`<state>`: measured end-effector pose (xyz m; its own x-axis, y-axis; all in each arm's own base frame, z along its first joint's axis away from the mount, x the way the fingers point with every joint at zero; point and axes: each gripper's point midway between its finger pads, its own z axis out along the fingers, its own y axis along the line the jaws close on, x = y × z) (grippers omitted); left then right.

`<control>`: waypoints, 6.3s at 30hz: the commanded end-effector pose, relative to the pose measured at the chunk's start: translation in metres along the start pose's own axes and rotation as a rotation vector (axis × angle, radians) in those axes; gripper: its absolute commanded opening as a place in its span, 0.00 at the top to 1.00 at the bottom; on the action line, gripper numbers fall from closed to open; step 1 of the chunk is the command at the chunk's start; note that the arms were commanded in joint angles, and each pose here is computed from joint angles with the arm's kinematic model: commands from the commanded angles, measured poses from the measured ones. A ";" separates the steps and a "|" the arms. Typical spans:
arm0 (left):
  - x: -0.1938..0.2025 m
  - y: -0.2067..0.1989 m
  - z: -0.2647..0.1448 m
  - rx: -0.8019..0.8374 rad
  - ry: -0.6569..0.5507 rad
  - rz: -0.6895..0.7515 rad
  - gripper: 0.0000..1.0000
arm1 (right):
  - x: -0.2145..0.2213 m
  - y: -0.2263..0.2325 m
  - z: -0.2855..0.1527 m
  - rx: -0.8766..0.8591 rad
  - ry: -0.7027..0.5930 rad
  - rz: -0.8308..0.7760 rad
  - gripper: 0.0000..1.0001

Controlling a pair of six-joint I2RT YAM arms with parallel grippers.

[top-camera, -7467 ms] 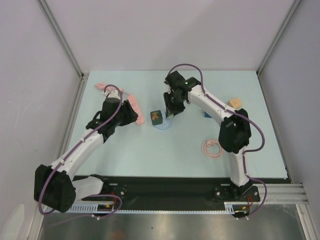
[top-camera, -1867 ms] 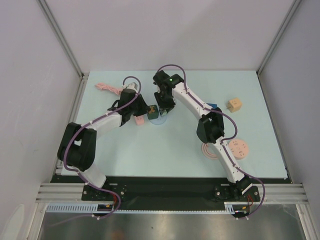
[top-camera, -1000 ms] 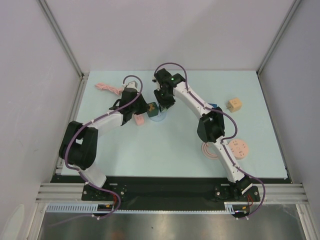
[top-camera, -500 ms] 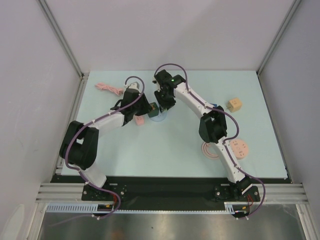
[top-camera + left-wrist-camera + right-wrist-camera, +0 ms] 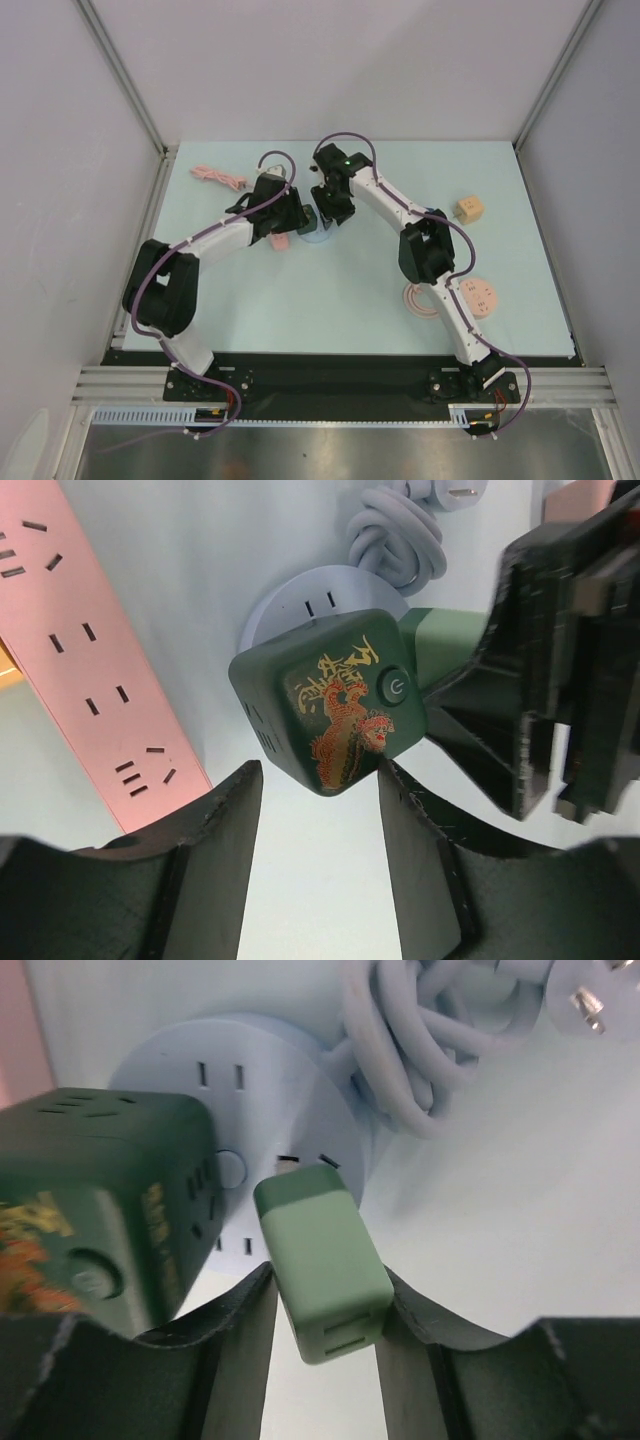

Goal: Insert the plug

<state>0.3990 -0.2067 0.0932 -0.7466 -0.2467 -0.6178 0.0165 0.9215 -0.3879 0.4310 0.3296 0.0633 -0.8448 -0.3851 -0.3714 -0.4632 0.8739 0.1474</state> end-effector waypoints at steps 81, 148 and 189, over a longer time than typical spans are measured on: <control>-0.095 0.023 -0.006 0.049 -0.077 -0.193 0.48 | -0.011 0.013 0.015 0.015 -0.107 -0.105 1.00; -0.045 0.041 0.006 0.051 0.035 -0.125 0.43 | -0.010 0.017 -0.014 0.009 -0.103 -0.158 0.39; -0.036 0.044 0.014 0.053 0.057 -0.127 0.42 | -0.065 0.016 -0.049 -0.133 -0.308 -0.045 0.48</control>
<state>0.4310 -0.1542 0.0757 -0.7996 -0.3498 -0.4881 -0.0977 0.8778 -0.4690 0.4515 0.3381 0.1234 -0.7330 -0.3409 -0.5886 -0.5313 0.8273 0.1826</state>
